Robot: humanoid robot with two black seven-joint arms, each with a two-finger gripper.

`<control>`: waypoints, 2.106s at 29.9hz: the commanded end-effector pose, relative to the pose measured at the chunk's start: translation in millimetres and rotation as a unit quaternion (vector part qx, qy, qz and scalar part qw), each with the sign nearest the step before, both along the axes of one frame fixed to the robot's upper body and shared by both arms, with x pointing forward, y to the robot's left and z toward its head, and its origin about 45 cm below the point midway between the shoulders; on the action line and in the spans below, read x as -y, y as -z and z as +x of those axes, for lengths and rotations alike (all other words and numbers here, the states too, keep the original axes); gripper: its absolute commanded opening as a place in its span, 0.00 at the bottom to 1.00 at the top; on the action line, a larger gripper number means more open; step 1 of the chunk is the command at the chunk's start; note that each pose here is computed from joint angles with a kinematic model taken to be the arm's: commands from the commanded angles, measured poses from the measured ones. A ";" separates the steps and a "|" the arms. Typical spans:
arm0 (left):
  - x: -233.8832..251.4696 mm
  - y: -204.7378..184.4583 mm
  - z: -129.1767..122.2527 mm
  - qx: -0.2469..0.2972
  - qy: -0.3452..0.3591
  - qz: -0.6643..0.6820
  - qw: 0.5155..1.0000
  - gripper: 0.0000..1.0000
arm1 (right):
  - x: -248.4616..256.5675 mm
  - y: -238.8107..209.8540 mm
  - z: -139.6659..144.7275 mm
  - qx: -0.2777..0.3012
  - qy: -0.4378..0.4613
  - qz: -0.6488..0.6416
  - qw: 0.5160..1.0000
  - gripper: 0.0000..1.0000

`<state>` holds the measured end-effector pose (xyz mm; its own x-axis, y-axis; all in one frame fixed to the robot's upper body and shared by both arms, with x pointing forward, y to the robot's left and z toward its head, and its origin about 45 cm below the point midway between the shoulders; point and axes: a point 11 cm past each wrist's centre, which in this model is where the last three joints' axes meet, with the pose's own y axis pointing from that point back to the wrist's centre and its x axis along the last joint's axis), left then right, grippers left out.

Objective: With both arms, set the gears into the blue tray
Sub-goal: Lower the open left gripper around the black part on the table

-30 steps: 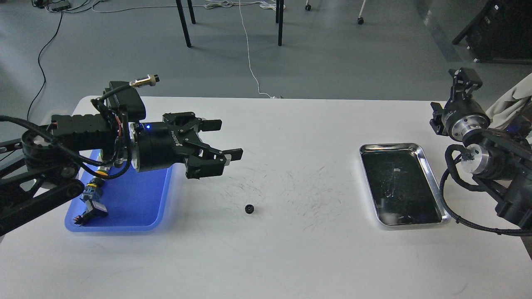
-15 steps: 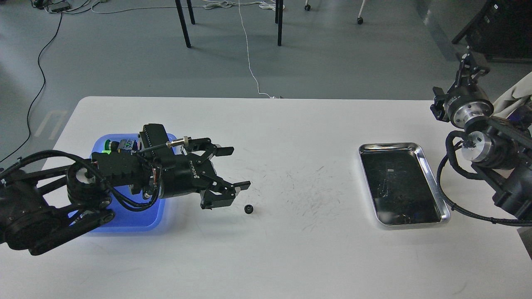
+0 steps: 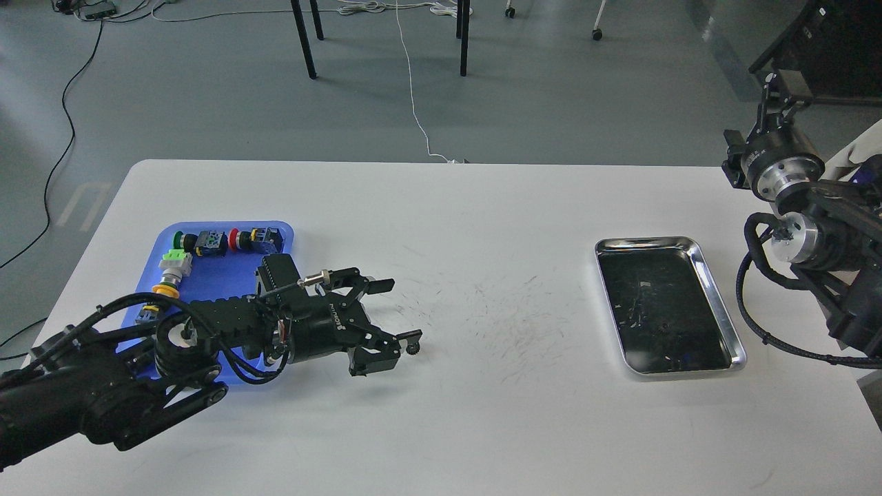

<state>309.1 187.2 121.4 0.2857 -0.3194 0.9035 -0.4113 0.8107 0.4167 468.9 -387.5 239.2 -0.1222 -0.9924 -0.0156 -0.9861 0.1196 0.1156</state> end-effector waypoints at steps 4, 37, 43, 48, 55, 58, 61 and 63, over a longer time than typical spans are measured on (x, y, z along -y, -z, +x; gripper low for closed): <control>-4.9 19.8 -18.2 -0.015 -0.010 -0.012 1.000 0.90 | -4.0 0.9 0.9 -0.001 -0.005 -0.007 1.000 0.98; 2.8 52.1 -21.6 -0.014 -0.013 -0.034 0.999 0.62 | -3.8 -6.2 4.1 0.005 -0.005 -0.010 1.000 0.98; 4.1 53.3 -24.2 -0.005 -0.012 -0.042 0.999 0.62 | -3.8 -9.5 5.4 0.008 -0.005 -0.011 1.000 0.98; 0.5 53.7 -23.3 -0.004 -0.014 -0.038 0.999 0.62 | -5.1 -9.2 5.5 0.008 -0.006 -0.010 1.000 0.98; -0.9 60.5 -21.6 0.000 -0.023 -0.036 0.999 0.59 | -5.9 -9.7 6.0 0.008 -0.006 -0.010 1.000 0.98; -5.8 62.4 -19.0 0.007 -0.029 -0.033 0.999 0.59 | -6.5 -9.4 5.9 0.008 -0.007 -0.010 1.000 0.98; -5.4 63.1 -19.8 0.006 -0.028 -0.033 0.999 0.59 | -6.3 -10.1 6.3 0.009 -0.007 -0.011 1.000 0.98; -5.8 65.5 -21.0 0.004 -0.031 -0.033 0.999 0.57 | -6.1 -9.4 5.9 0.008 -0.007 -0.011 1.000 0.98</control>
